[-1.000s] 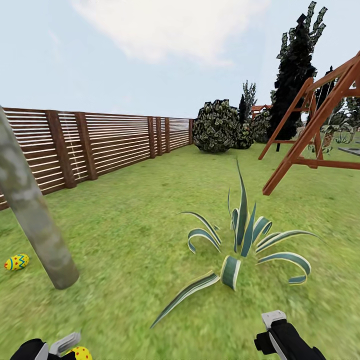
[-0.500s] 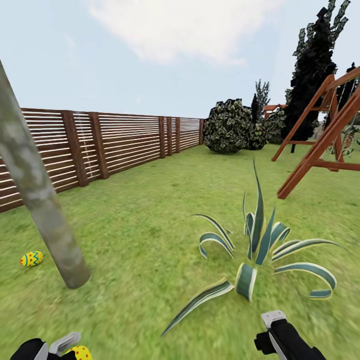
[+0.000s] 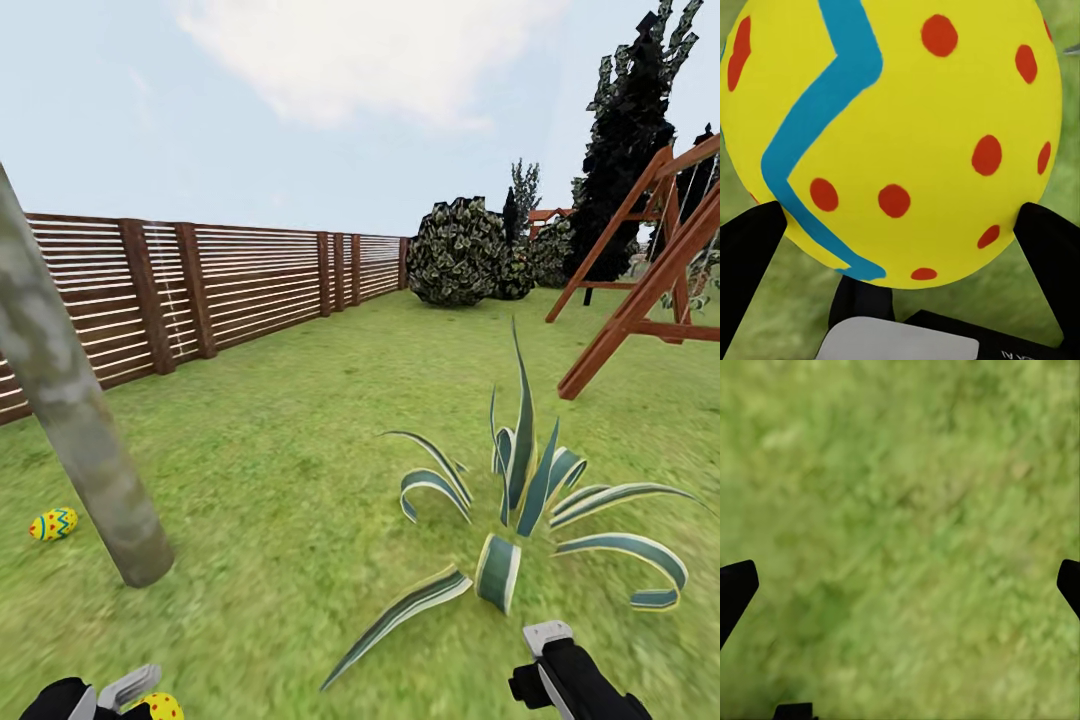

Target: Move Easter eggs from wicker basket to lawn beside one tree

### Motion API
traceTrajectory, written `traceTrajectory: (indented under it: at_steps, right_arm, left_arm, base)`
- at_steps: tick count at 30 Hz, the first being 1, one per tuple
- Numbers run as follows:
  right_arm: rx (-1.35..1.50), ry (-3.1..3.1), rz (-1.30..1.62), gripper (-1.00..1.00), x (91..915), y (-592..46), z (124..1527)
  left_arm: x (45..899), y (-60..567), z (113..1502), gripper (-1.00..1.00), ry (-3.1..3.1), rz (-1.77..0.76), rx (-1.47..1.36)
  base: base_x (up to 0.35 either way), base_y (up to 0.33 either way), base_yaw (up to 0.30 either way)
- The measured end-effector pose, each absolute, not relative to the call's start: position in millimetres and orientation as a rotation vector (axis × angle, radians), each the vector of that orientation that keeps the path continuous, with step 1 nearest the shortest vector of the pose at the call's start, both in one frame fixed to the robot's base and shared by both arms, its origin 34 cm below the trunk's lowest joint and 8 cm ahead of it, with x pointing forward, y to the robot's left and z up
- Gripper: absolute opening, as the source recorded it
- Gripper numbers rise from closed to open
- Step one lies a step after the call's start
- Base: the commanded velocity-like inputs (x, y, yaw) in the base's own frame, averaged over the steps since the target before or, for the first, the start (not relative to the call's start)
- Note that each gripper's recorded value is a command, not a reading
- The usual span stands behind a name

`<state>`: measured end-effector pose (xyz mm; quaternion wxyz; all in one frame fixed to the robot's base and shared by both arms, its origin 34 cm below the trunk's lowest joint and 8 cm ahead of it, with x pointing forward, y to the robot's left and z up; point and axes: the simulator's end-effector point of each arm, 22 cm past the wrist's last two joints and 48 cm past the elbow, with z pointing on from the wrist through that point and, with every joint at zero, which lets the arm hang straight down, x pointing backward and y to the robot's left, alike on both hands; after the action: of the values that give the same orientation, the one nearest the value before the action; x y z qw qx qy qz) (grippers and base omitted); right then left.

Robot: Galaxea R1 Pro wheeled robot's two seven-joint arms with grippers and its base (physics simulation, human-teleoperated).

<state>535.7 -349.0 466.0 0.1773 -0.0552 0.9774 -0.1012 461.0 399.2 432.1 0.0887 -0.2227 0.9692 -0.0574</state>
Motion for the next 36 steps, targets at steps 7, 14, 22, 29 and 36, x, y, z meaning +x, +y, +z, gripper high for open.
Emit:
traceTrajectory:
  at_steps: [7, 14, 22, 29, 36]
  right_arm:
    - [-0.156, 2.766, -0.287, 1.00, 533.1, -349.3, 451.5]
    - [-0.156, 2.767, -0.287, 1.00, 530.1, -349.4, 436.8]
    - [-0.157, 2.769, -0.285, 1.00, 526.4, -348.7, 419.6]
    - [-0.158, 2.769, -0.284, 1.00, 523.2, -348.1, 404.5]
    - [-0.158, 2.768, -0.284, 1.00, 520.0, -347.9, 389.4]
  left_arm:
    - [458.6, 399.4, 417.7, -1.00, 2.884, -0.170, -0.661]
    - [455.1, 396.7, 401.9, -1.00, 2.889, -0.171, -0.655]
    - [451.7, 395.9, 384.7, -1.00, 2.890, -0.171, -0.653]
    - [448.3, 395.6, 369.5, -1.00, 2.891, -0.172, -0.653]
    - [444.8, 394.6, 354.0, -1.00, 2.891, -0.174, -0.653]
  base:
    - [0.000, 0.000, 0.000]
    - [0.000, 0.000, 0.000]
    - [0.000, 0.000, 0.000]
    - [0.000, 0.000, 0.000]
    - [0.000, 0.000, 0.000]
